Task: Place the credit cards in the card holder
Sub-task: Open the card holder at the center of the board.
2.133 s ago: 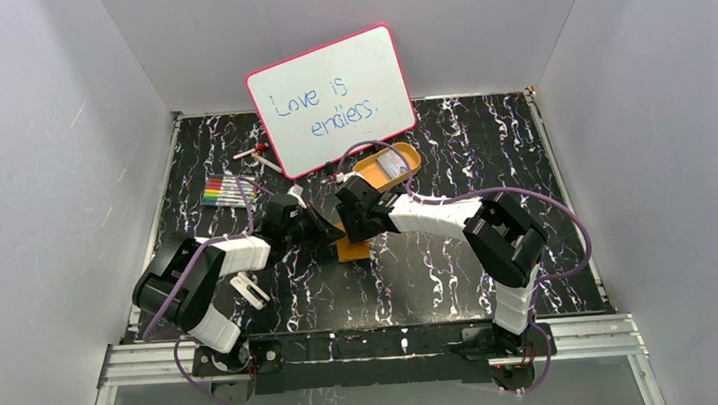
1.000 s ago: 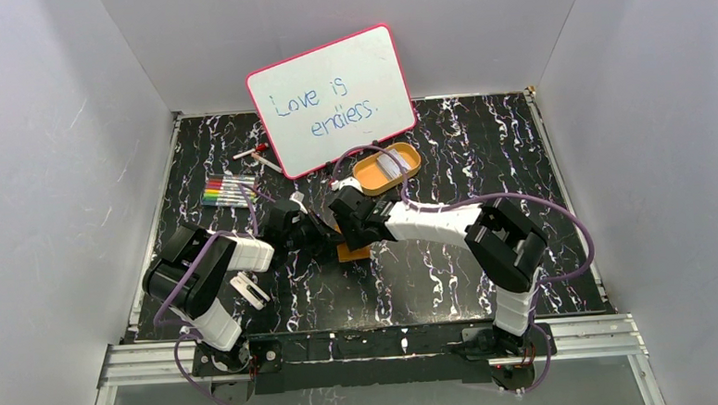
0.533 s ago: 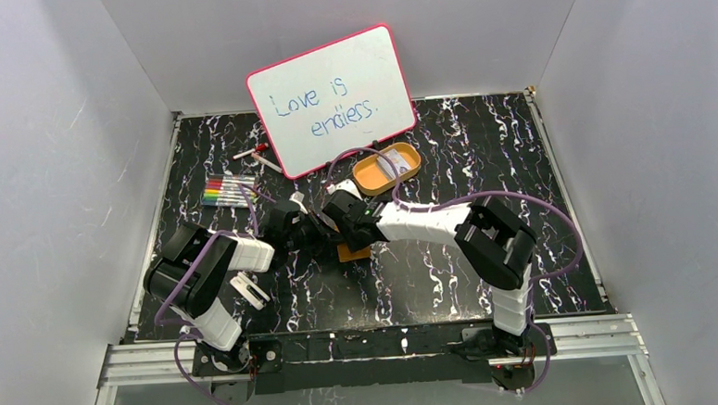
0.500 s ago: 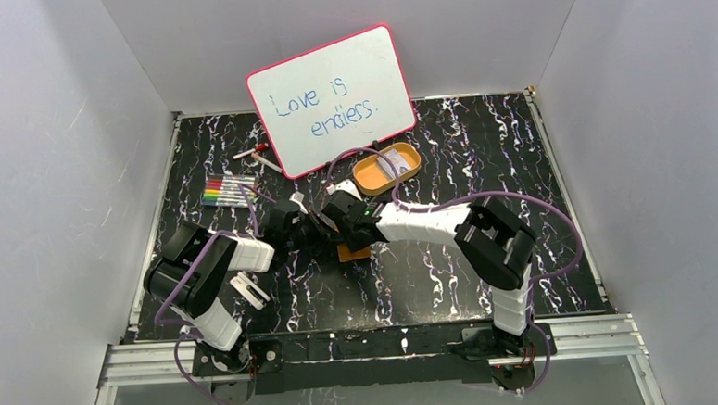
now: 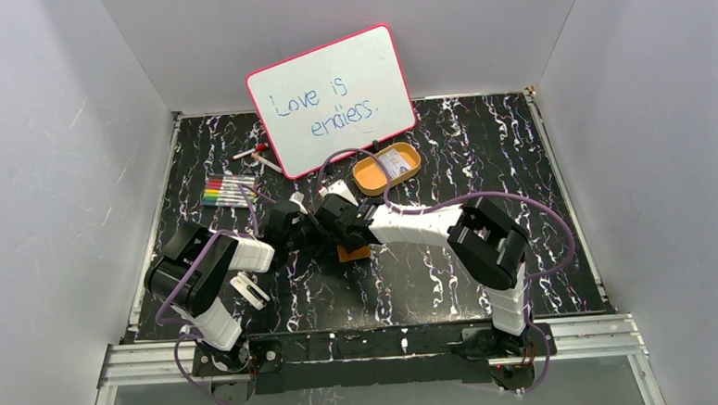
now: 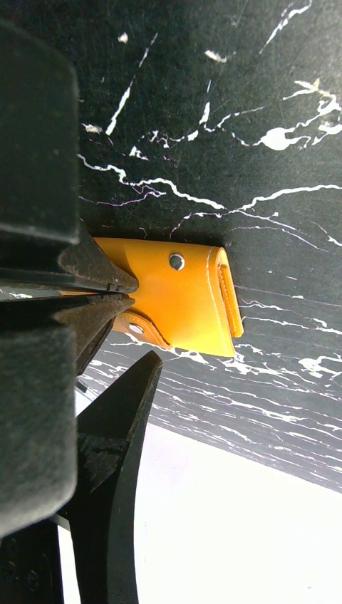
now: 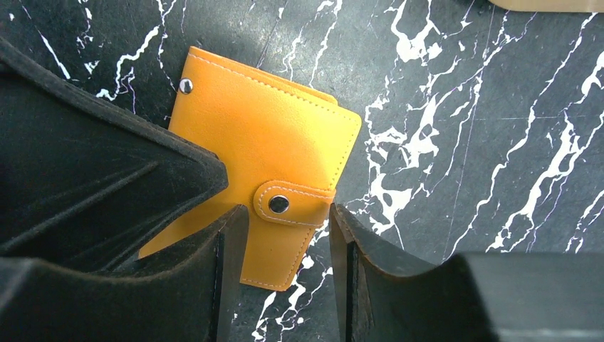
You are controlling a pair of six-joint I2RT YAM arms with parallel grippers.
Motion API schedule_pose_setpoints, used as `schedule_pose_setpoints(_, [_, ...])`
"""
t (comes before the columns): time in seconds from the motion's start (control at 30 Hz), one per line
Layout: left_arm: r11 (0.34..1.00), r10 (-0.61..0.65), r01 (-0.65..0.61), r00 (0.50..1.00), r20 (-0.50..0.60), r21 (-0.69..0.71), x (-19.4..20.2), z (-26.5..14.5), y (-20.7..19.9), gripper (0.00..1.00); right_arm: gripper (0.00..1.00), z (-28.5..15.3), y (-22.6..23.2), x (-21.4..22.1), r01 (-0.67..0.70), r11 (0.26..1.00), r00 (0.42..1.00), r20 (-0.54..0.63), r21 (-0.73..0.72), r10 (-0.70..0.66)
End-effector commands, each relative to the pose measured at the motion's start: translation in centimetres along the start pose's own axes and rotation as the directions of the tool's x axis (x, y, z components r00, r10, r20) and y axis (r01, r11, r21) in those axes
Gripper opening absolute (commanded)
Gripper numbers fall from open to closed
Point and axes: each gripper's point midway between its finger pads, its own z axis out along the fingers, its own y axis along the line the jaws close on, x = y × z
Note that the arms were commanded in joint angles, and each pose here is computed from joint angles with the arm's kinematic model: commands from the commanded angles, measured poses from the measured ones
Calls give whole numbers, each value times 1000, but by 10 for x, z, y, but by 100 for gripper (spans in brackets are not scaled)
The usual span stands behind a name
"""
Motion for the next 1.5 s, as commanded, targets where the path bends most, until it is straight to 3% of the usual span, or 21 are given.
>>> schedule_pose_setpoints(0.0, [994,-26,21,998,-49,-103,18,0,34,0,55,7,-2,-17,-19,999,998,59,33,17])
schedule_pose_setpoints(0.17, [994,-31,26,998,-51,-104,19,-1,35,0,56,9,0,-21,-19,999,997,73,28,17])
schedule_pose_setpoints(0.83, [994,-36,30,998,-49,-107,20,-1,38,0,22,18,-14,1,21,994,1000,17,105,-23])
schedule_pose_setpoints(0.93, [994,-36,30,998,-47,-106,19,-1,37,0,16,17,-15,0,21,994,1000,20,111,-23])
schedule_pose_setpoints(1.07, [993,-35,30,998,-45,-111,19,-1,39,0,0,15,-17,0,16,993,1000,22,115,-19])
schedule_pose_setpoints(1.47, [980,-35,28,999,-31,-195,17,0,55,0,0,-7,-18,-11,-69,995,996,69,78,64])
